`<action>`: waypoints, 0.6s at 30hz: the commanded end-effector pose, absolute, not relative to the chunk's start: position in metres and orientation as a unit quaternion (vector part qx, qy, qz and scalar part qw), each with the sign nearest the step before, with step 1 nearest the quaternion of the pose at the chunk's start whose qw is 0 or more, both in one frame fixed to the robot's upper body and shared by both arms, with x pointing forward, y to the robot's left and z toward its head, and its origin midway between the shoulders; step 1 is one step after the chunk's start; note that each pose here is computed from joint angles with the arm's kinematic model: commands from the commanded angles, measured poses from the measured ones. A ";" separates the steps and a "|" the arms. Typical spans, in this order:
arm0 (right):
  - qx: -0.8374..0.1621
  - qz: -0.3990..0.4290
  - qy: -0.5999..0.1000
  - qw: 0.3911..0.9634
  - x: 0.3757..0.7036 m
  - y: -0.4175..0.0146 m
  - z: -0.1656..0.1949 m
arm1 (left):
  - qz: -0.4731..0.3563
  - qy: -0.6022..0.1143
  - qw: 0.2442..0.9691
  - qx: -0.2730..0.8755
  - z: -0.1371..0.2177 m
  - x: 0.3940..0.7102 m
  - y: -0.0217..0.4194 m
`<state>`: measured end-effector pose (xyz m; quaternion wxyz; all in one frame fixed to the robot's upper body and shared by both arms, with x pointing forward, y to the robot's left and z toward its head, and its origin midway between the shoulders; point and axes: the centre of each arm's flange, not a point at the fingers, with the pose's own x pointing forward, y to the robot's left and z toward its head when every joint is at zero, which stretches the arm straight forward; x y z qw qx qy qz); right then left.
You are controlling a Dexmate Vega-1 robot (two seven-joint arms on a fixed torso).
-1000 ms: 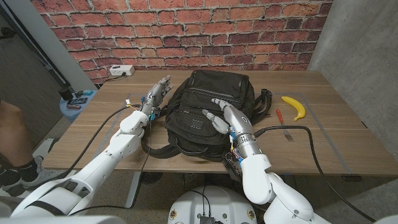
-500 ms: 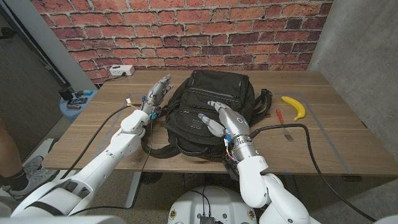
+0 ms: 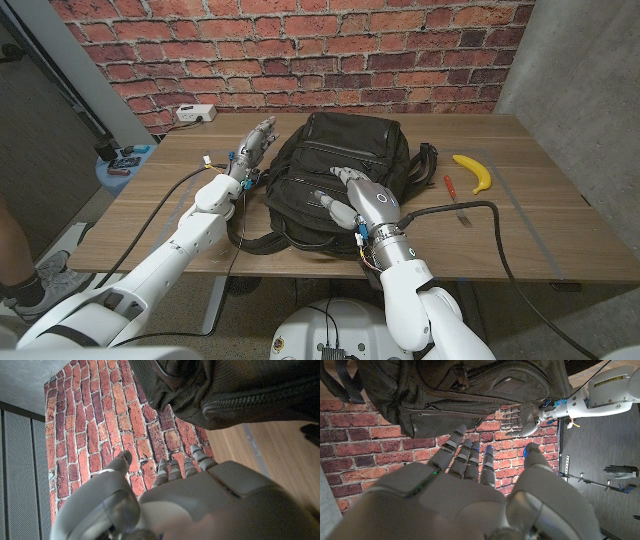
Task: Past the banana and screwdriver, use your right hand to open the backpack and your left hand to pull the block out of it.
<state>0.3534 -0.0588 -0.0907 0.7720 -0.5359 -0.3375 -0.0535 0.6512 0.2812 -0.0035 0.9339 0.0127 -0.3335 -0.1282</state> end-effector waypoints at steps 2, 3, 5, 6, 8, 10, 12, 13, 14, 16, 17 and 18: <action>-0.599 -0.086 -0.347 0.717 0.338 -0.052 -0.109 | -0.136 -0.340 0.930 0.017 0.001 0.649 0.276; -0.602 -0.087 -0.351 0.712 0.338 -0.052 -0.111 | -0.135 -0.340 0.930 0.016 0.000 0.648 0.276; -0.608 -0.093 -0.353 0.705 0.337 -0.050 -0.114 | -0.134 -0.340 0.931 0.015 -0.002 0.646 0.277; -0.613 -0.094 -0.356 0.699 0.337 -0.050 -0.115 | -0.133 -0.340 0.931 0.014 -0.003 0.645 0.278; -0.616 -0.099 -0.362 0.692 0.337 -0.049 -0.118 | -0.130 -0.340 0.931 0.014 -0.004 0.643 0.279; -0.619 -0.104 -0.367 0.686 0.337 -0.048 -0.121 | -0.127 -0.341 0.931 0.014 -0.006 0.641 0.280; -0.621 -0.107 -0.370 0.682 0.337 -0.048 -0.123 | -0.125 -0.341 0.931 0.014 -0.008 0.639 0.281; -0.625 -0.107 -0.373 0.677 0.337 -0.048 -0.124 | -0.124 -0.341 0.932 0.013 -0.008 0.638 0.281; -0.626 -0.110 -0.375 0.675 0.337 -0.048 -0.125 | -0.123 -0.342 0.932 0.012 -0.009 0.637 0.282; -0.630 -0.114 -0.375 0.670 0.338 -0.048 -0.127 | -0.121 -0.343 0.931 0.012 -0.010 0.635 0.283; -0.632 -0.115 -0.372 0.670 0.338 -0.048 -0.127 | -0.119 -0.344 0.931 0.012 -0.010 0.635 0.284; -0.637 -0.118 -0.375 0.663 0.338 -0.048 -0.128 | -0.117 -0.345 0.931 0.011 -0.010 0.633 0.285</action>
